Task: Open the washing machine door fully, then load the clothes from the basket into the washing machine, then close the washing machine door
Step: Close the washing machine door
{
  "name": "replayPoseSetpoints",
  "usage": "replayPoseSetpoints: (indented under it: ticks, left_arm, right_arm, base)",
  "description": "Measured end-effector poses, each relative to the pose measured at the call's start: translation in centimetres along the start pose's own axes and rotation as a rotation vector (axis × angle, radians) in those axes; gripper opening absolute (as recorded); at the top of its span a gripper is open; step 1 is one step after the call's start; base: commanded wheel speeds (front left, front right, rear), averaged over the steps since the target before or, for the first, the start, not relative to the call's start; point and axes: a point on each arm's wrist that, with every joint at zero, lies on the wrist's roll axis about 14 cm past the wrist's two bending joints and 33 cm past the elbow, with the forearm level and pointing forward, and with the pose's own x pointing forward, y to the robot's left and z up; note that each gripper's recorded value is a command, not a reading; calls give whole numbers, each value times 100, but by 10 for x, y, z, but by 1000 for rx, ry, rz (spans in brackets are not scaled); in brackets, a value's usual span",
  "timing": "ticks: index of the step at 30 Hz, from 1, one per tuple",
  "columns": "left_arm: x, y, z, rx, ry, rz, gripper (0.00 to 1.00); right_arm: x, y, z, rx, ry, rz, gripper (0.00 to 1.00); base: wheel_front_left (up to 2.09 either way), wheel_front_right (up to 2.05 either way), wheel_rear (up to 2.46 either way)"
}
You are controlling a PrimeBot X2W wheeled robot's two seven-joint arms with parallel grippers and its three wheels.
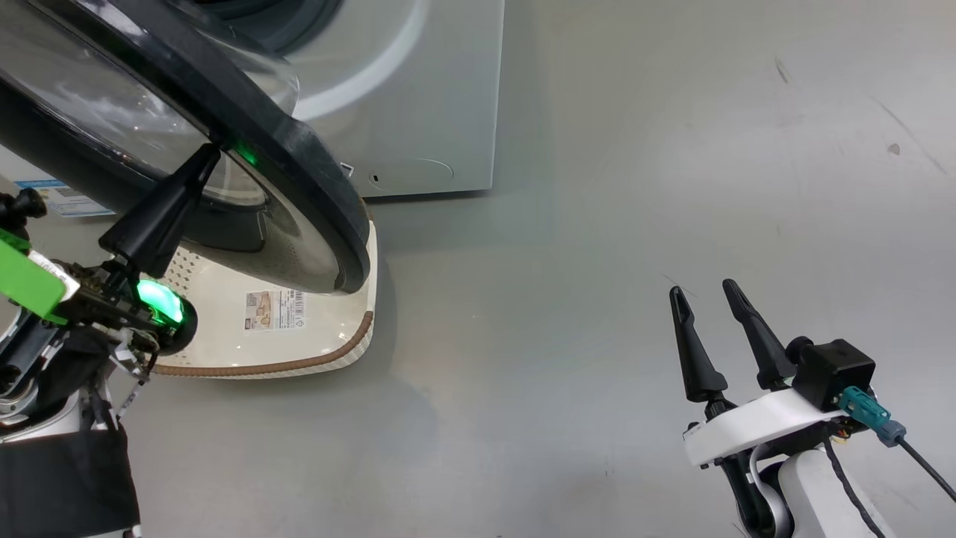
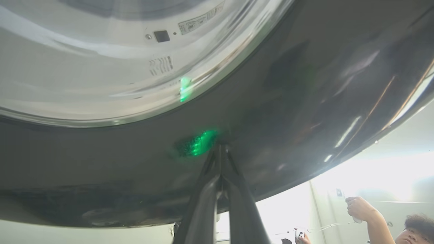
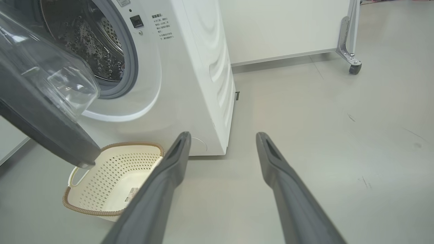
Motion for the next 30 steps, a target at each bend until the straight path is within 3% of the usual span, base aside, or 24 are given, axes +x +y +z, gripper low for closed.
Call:
replayPoseSetpoints:
  ticks: [10, 16, 30]
  left_arm:
    - [37, 7, 17, -7, -70, -33, 0]
    - [49, 26, 27, -4, -114, 12, 0]
    - [59, 34, 31, -30, -146, 18, 0]
  right_arm:
    - [-3, -23, -1, 6, 1, -73, 100]
    - [-4, -37, -4, 12, 6, -120, 100]
    - [3, -39, -3, 17, -2, -123, 100]
  base:
    - [0, 0, 0]
    - [0, 0, 0]
    - [0, 0, 0]
